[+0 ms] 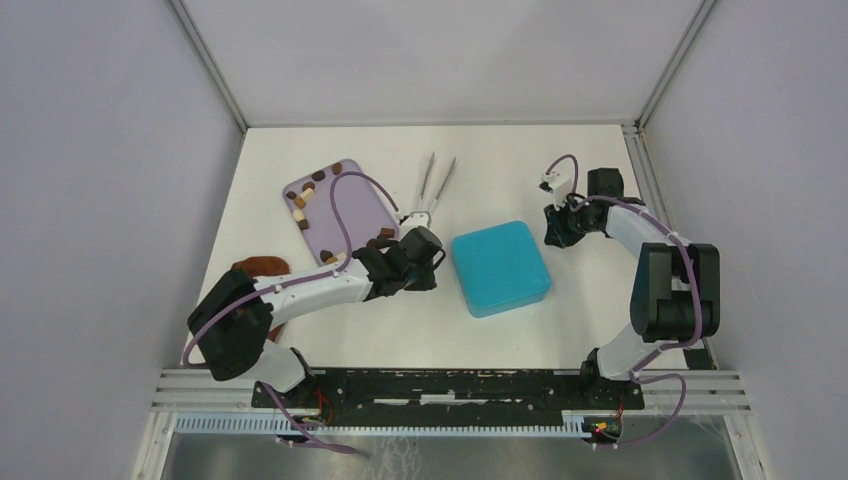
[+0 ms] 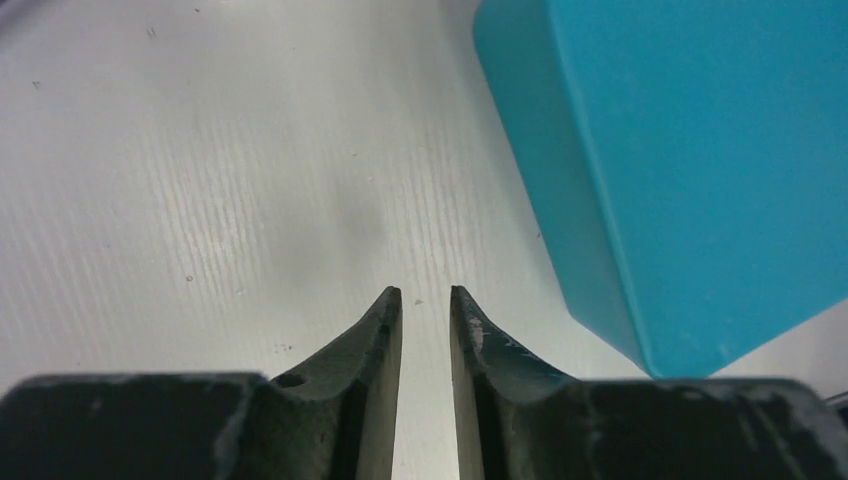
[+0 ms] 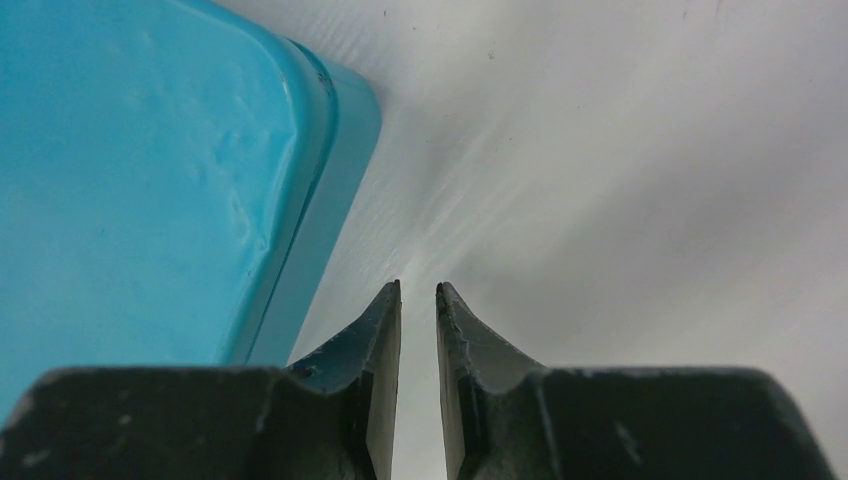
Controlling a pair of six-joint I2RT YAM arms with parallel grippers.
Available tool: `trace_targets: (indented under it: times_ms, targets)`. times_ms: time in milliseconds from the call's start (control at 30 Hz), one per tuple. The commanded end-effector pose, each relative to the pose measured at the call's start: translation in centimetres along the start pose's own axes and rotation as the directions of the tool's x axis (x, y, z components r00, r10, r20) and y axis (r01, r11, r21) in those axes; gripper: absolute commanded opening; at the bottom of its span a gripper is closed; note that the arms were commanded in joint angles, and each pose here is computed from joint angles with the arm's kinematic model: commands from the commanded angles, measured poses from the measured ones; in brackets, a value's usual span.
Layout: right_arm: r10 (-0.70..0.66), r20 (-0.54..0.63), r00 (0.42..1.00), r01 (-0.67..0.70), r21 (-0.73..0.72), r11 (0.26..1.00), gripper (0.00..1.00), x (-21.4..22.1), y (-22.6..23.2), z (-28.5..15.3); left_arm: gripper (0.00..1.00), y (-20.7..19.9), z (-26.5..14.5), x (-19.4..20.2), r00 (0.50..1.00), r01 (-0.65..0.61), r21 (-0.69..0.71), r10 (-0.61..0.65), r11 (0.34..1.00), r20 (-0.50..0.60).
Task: Pack the chocolate
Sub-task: Close the box lid on the packing box.
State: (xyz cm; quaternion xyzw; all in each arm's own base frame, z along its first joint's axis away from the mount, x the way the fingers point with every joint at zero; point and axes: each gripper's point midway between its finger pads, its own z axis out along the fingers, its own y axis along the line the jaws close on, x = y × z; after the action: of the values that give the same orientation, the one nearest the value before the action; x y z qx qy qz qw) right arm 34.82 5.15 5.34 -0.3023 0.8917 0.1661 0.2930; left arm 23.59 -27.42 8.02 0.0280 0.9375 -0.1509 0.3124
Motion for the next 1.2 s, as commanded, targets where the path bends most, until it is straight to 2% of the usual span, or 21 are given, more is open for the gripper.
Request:
trace_targets:
  times_ms: [0,500,667,800,867,1033,1167]
  targets:
    - [0.010,-0.009,1.000,-0.011,-0.047,0.999,0.24,0.5,1.2,1.1,0.28,-1.7,1.3,0.0,0.999,0.032,0.037,-0.031,0.999,-0.013]
    - [-0.031,0.024,0.999,0.037,-0.307,0.951,0.23,-1.6,8.4,3.0,0.26,0.6,1.2,1.8,0.997,0.060,-0.056,-0.063,0.997,-0.055]
    - [-0.043,0.030,0.999,0.050,-0.318,0.947,0.24,-1.8,9.0,3.2,0.26,1.0,0.7,1.9,0.995,0.084,-0.080,-0.088,0.993,-0.050]
    - [-0.039,0.029,0.999,0.047,-0.328,0.943,0.24,-1.7,9.2,3.2,0.25,2.2,1.1,1.7,0.996,0.057,-0.181,-0.068,0.982,-0.057]
    - [-0.038,0.029,0.999,0.046,-0.333,0.942,0.24,-1.6,9.3,3.2,0.24,1.8,1.5,1.5,0.996,0.044,-0.184,-0.058,0.982,-0.071]
    - [-0.038,0.021,0.999,0.043,-0.340,0.939,0.24,-1.4,9.5,3.3,0.24,-1.9,2.7,-0.3,0.997,0.039,-0.084,-0.044,0.996,-0.062]
    - [-0.059,0.018,0.998,0.062,-0.261,0.963,0.27,-1.8,8.2,3.0,0.24,-2.9,3.2,-1.1,0.998,0.022,-0.077,-0.027,0.997,-0.063]
